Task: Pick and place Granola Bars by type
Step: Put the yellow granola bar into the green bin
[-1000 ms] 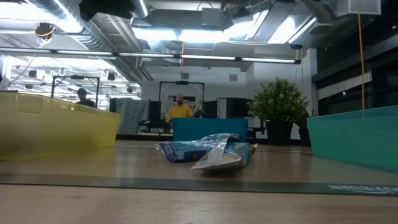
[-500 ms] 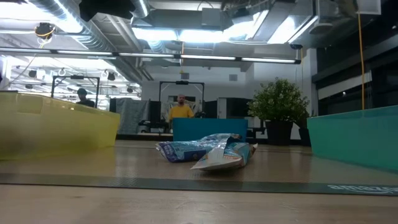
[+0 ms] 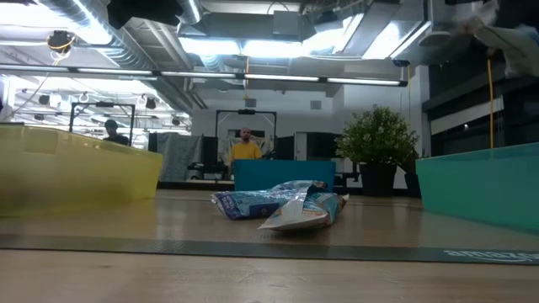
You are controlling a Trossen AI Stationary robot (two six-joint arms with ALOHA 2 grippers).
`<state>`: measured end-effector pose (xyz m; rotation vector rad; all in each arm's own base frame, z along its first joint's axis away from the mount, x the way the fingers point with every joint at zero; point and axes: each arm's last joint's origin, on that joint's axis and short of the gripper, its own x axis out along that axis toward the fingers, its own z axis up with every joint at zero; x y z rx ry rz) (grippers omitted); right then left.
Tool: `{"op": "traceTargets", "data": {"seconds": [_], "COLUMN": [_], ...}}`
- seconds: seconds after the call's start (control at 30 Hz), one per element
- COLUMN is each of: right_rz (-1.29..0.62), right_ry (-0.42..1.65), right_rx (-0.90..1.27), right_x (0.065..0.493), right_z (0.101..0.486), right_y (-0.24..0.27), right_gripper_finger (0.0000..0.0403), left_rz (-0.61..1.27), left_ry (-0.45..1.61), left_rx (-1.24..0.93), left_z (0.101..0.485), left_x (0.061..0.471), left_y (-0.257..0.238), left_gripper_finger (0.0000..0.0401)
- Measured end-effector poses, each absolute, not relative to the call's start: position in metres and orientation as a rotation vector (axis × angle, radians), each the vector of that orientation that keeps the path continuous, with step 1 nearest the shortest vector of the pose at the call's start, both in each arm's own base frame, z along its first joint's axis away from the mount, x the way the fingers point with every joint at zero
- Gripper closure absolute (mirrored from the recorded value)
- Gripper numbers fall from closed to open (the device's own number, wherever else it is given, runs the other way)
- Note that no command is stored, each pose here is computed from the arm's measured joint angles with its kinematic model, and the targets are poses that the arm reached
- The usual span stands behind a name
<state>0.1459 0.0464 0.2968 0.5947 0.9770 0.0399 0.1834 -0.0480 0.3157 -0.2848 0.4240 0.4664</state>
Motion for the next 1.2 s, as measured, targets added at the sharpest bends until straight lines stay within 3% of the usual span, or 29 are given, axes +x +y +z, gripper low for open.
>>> {"op": "traceTargets", "data": {"seconds": [0.2,0.43,0.67,0.87,1.07,1.2], "right_rz": [0.002,-0.185,-0.283,-0.256,-0.257,-0.265], "right_ry": [1.028,1.033,1.167,1.229,1.150,1.146], "right_rx": [0.621,0.655,0.569,0.537,0.556,0.622], "right_x": [0.147,0.140,0.154,0.163,0.163,0.158], "right_z": [0.290,0.286,0.261,0.248,0.245,0.220], "right_y": [0.057,0.068,0.094,0.111,0.124,0.134], "right_gripper_finger": [0.0375,0.0375,0.0375,0.0375,0.0375,0.0375], "left_rz": [0.418,0.405,0.397,0.396,0.381,0.376], "left_ry": [0.448,0.462,0.469,0.475,0.491,0.503], "left_rx": [-0.302,-0.297,-0.260,-0.249,-0.249,-0.246], "left_z": [0.315,0.314,0.314,0.313,0.311,0.311], "left_x": [0.184,0.183,0.183,0.183,0.183,0.183], "left_y": [-0.049,-0.050,-0.050,-0.050,-0.050,-0.050], "left_gripper_finger": [0.0304,0.0304,0.0304,0.0304,0.0304,0.0304]}}
